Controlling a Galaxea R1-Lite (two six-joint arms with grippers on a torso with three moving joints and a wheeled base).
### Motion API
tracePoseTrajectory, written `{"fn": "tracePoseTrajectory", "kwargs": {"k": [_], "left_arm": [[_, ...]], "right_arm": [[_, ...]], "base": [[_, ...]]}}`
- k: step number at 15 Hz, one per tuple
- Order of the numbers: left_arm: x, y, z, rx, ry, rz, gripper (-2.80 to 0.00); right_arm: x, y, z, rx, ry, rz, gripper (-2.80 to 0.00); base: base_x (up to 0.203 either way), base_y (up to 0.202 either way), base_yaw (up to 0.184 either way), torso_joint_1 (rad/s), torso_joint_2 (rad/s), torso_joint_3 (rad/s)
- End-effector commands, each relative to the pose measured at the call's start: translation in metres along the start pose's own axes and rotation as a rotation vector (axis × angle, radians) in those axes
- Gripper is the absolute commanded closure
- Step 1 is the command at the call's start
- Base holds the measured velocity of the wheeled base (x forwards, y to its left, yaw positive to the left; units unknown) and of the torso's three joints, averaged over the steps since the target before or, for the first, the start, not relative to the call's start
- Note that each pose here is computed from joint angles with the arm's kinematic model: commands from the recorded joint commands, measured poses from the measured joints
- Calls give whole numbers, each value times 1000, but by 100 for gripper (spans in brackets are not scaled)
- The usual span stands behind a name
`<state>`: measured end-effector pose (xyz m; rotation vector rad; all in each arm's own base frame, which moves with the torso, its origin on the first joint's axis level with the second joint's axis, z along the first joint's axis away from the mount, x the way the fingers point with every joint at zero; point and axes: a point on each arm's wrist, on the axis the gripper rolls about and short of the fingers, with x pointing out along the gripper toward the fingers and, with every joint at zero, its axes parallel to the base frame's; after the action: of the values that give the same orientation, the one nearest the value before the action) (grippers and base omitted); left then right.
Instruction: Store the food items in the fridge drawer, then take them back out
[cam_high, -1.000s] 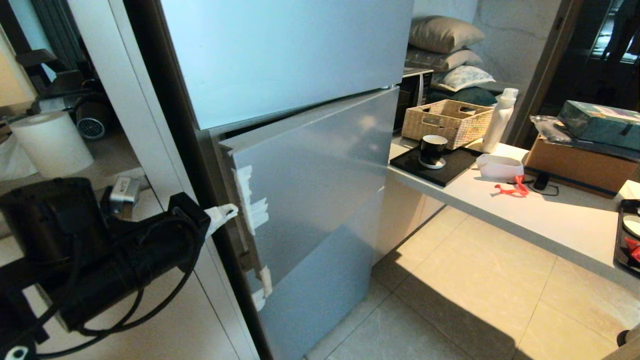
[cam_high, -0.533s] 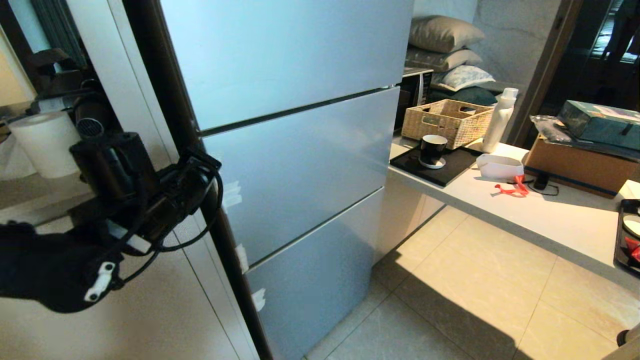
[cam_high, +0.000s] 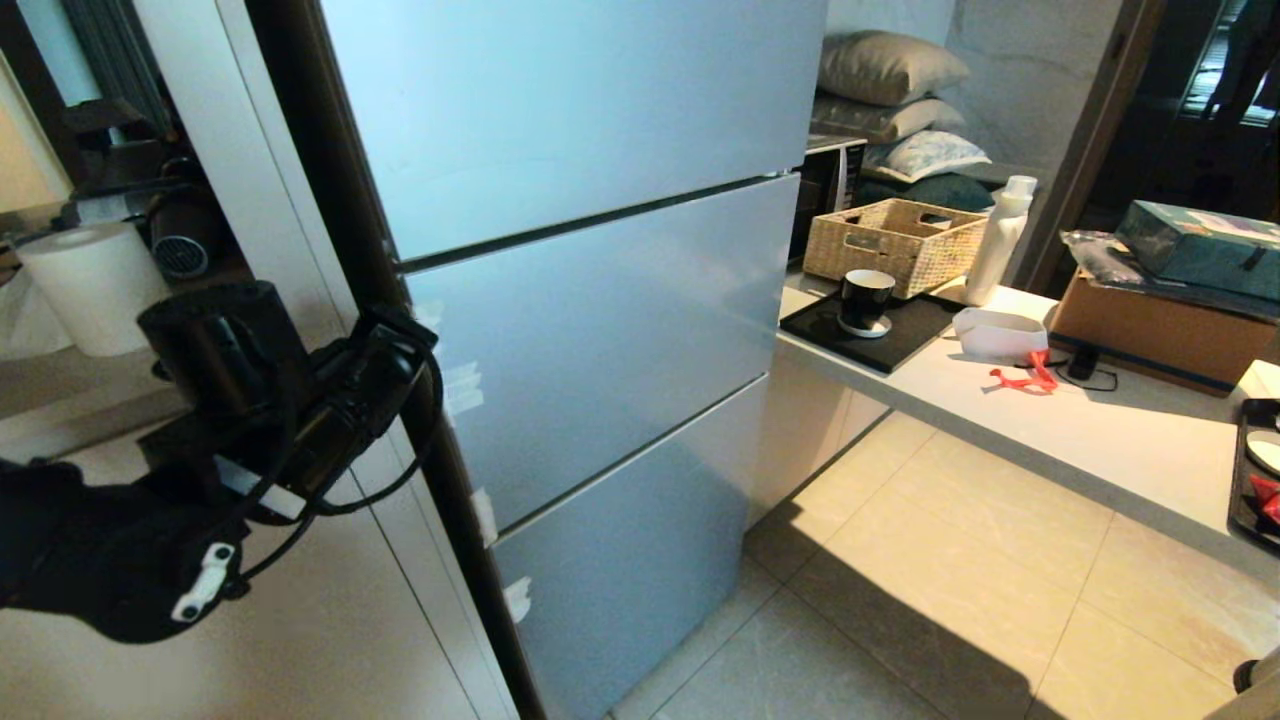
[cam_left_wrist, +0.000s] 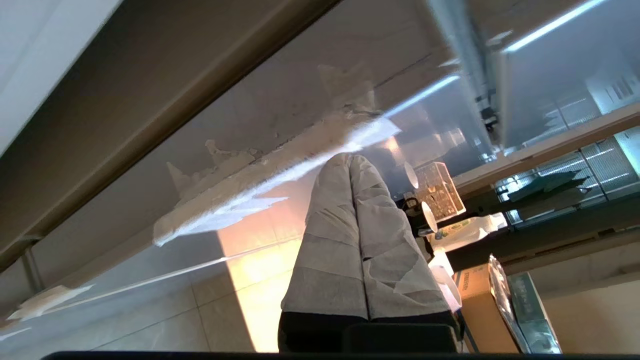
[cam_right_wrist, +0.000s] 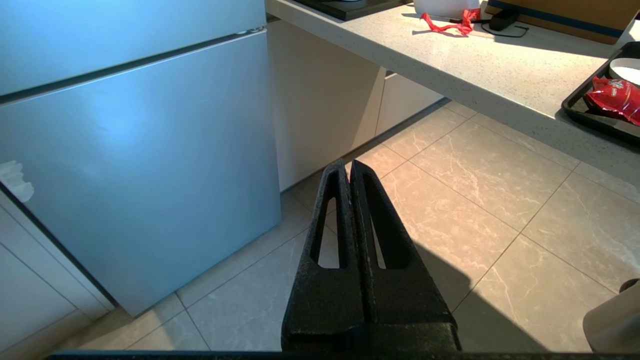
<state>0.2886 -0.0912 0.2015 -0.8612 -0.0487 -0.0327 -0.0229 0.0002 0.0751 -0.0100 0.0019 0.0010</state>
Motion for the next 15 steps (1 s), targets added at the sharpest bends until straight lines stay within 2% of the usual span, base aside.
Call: {"fn": "tracePoseTrajectory", "kwargs": {"k": [1, 3, 6, 11, 15], "left_arm": [[-16, -4, 16, 0, -38, -21, 0], [-17, -2, 20, 3, -49, -15, 0], [-7, 5, 14, 11, -40, 10, 0], [24, 22, 14, 13, -75, 69, 0], [38, 25, 8, 12, -68, 73, 0]], "right_arm": [[0, 0, 0, -1, 1, 1, 0], [0, 0, 0, -1, 1, 1, 0], [0, 0, 0, -1, 1, 1, 0], [0, 0, 0, -1, 1, 1, 0], [0, 0, 0, -1, 1, 1, 0]], "base": [[0, 0, 0, 0, 0, 0], [0, 0, 0, 0, 0, 0], [0, 0, 0, 0, 0, 0], [0, 0, 0, 0, 0, 0], [0, 0, 0, 0, 0, 0]]}}
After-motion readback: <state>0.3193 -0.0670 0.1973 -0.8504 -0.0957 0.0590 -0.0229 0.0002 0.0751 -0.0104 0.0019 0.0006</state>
